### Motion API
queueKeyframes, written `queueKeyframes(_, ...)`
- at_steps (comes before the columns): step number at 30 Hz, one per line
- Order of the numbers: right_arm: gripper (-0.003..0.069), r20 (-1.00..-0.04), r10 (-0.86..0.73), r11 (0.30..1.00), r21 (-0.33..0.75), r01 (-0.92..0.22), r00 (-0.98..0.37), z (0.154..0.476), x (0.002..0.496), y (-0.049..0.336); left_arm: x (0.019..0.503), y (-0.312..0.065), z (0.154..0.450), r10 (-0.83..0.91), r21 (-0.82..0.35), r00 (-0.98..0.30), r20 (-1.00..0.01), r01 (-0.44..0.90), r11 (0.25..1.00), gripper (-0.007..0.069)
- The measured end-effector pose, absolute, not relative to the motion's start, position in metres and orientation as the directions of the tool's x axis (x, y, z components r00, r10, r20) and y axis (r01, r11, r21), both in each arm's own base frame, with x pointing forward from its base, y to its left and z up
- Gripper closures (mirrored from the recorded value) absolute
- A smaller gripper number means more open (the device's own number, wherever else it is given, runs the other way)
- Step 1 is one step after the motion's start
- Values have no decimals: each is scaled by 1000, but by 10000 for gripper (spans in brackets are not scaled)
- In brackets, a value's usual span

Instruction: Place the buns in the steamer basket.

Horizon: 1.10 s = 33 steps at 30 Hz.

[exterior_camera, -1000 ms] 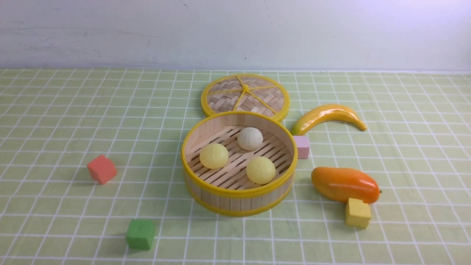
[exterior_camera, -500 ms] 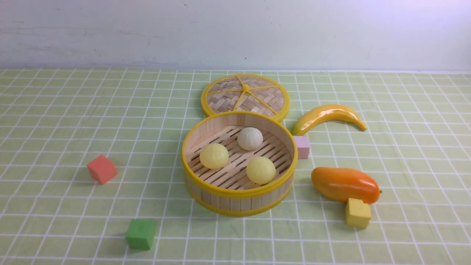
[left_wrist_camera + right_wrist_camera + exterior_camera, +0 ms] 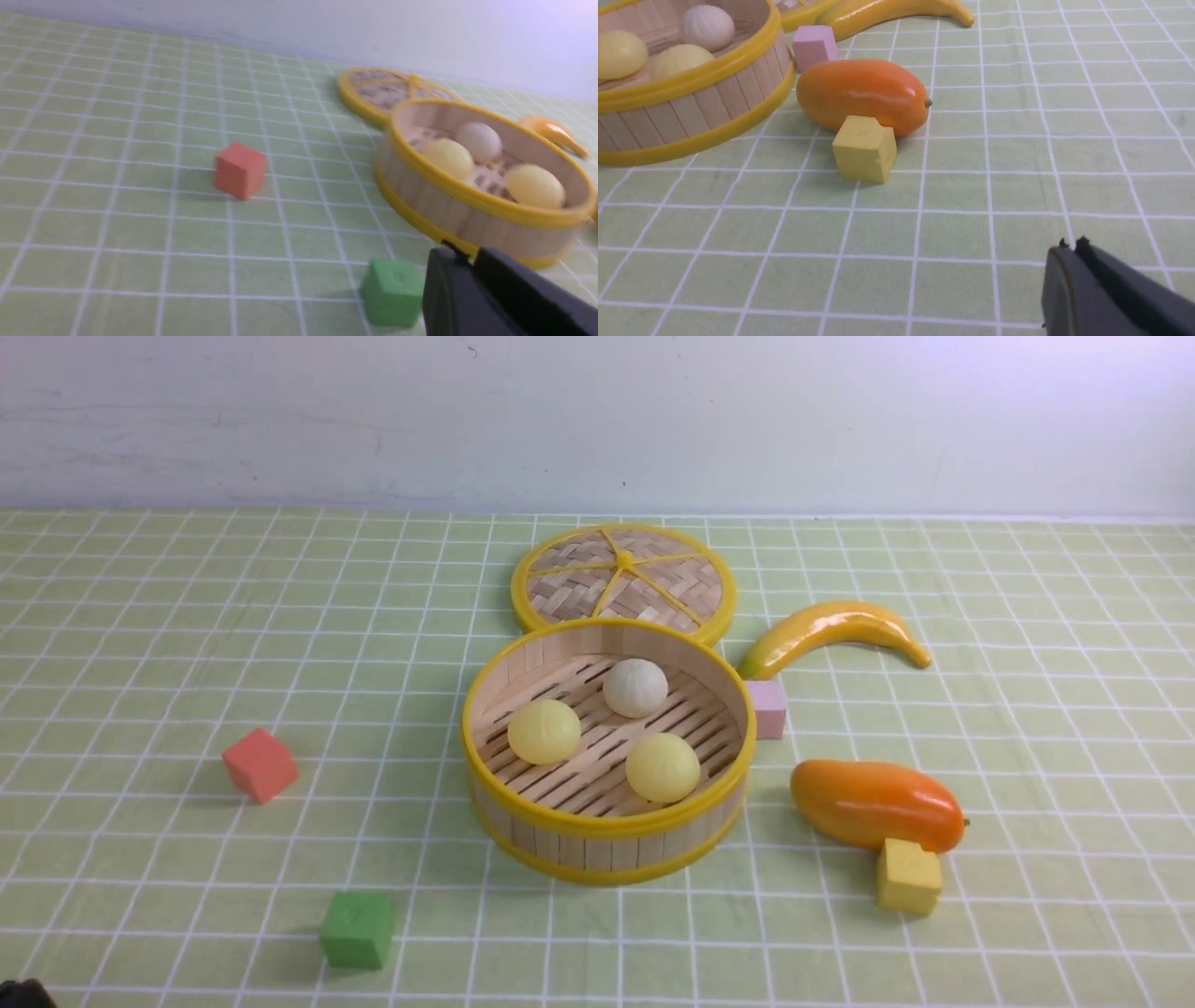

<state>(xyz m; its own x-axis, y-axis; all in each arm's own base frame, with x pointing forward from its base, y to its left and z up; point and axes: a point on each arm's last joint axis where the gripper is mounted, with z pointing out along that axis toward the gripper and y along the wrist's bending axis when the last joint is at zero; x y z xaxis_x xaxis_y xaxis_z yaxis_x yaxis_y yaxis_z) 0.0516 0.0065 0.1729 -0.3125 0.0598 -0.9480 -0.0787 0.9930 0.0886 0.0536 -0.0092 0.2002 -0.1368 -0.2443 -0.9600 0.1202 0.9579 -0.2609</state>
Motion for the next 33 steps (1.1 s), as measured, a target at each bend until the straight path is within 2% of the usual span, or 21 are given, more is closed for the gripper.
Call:
queueKeyframes(2,658,-948,60,993,89,-79,-312,173,52,7,55,-6,185,-334,-344,-177,-926,25,939,638)
queueKeyframes(5,657,-948,60,993,89,-79,-312,173,52,7,53,-6,173,-385,-392,-282,-879,-34,920,638)
queueKeyframes(7,655,-948,60,993,89,-79,-312,173,52,7,52,-6,170,-399,-404,-309,-863,-52,913,638)
queueKeyframes(33,620,-948,60,993,89,-79,-312,173,52,7,52,-6,170,-419,-423,-305,-855,-59,904,638)
